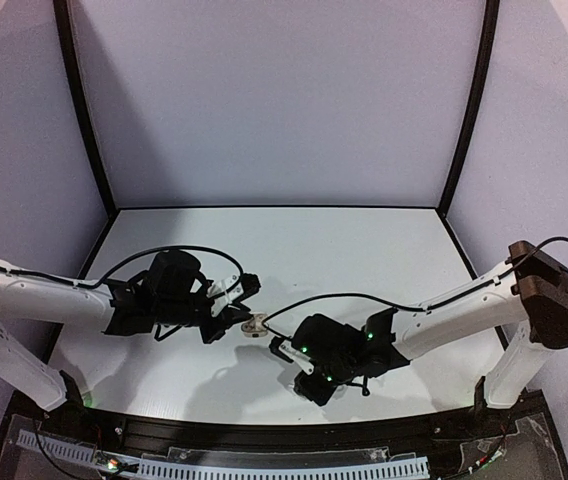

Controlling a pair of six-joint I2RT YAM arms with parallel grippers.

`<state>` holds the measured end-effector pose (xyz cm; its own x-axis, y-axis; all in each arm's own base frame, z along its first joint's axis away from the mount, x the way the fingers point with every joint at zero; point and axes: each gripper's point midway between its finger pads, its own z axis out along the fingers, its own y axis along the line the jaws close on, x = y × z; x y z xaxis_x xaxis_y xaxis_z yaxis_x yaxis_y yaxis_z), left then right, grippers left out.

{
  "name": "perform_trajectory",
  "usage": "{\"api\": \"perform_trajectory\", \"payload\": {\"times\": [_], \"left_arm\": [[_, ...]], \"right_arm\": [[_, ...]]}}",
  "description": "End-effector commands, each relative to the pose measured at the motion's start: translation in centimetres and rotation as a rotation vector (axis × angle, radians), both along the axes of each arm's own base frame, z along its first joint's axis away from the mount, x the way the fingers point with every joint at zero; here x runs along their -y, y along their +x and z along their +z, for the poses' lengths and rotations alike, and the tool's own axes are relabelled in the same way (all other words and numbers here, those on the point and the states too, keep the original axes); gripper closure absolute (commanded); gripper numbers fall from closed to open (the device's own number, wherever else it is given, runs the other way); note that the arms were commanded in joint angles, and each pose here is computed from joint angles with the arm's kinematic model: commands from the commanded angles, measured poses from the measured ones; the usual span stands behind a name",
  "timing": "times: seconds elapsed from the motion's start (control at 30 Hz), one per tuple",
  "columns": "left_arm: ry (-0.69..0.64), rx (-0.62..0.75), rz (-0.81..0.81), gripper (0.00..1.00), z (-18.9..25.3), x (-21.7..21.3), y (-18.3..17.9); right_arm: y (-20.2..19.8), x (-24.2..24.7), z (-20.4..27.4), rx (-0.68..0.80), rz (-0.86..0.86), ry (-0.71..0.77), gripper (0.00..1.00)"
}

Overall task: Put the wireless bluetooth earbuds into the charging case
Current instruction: Place the left earbud at the center of the board, then pick up the left earbud from the center of the board.

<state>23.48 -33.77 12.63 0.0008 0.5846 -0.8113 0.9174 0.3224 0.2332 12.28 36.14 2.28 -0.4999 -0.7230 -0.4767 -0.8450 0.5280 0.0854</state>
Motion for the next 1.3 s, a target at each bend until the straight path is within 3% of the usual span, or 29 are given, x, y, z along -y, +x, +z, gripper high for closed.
{"api": "perform_trajectory", "payload": {"times": [0.0, 0.33, 0.5, 0.57, 0.6, 0.73, 0.93, 1.0, 1.03, 1.27], "left_arm": [[-0.022, 0.025, 0.007, 0.99, 1.8, 0.0, 0.4], [-0.018, 0.024, 0.013, 0.99, 1.8, -0.1, 0.5], [-0.018, 0.027, 0.026, 0.99, 1.8, -0.2, 0.9], [-0.016, 0.033, 0.042, 0.99, 1.9, -0.4, 1.2], [-0.019, 0.041, 0.063, 0.99, 2.0, -0.6, 1.7], [-0.027, 0.050, 0.097, 0.99, 2.1, -1.0, 2.2], [-0.048, 0.047, 0.095, 0.99, 2.4, -1.2, 1.9], [-0.055, 0.048, 0.098, 0.99, 2.5, -1.4, 1.8], [-0.059, 0.050, 0.097, 0.99, 2.5, -1.3, 1.8], [-0.082, 0.037, 0.107, 0.99, 2.6, -1.7, 1.6]], "right_arm": [[-1.0, 0.5, -0.7, -0.032, 0.026, -0.018, 0.73], [-0.7, 3.3, 1.9, -0.016, -0.078, -0.029, 0.66], [0.3, 3.9, 6.7, -0.092, -0.399, 0.134, 0.63], [0.4, 4.8, 7.2, -0.202, -0.631, 0.185, 0.63], [-0.6, 5.6, 6.6, -0.413, -0.933, 0.242, 0.66], [-3.6, 4.1, 5.2, -0.740, -1.209, 0.304, 0.69], [-2.5, 0.9, 5.3, -0.754, -1.261, 0.259, 0.53], [-2.5, 0.7, 4.4, -0.798, -1.302, 0.283, 0.38], [-2.3, 0.6, 4.3, -0.812, -1.311, 0.302, 0.36], [-0.3, 1.2, 2.0, -0.810, -1.371, 0.275, 0.41]]}}
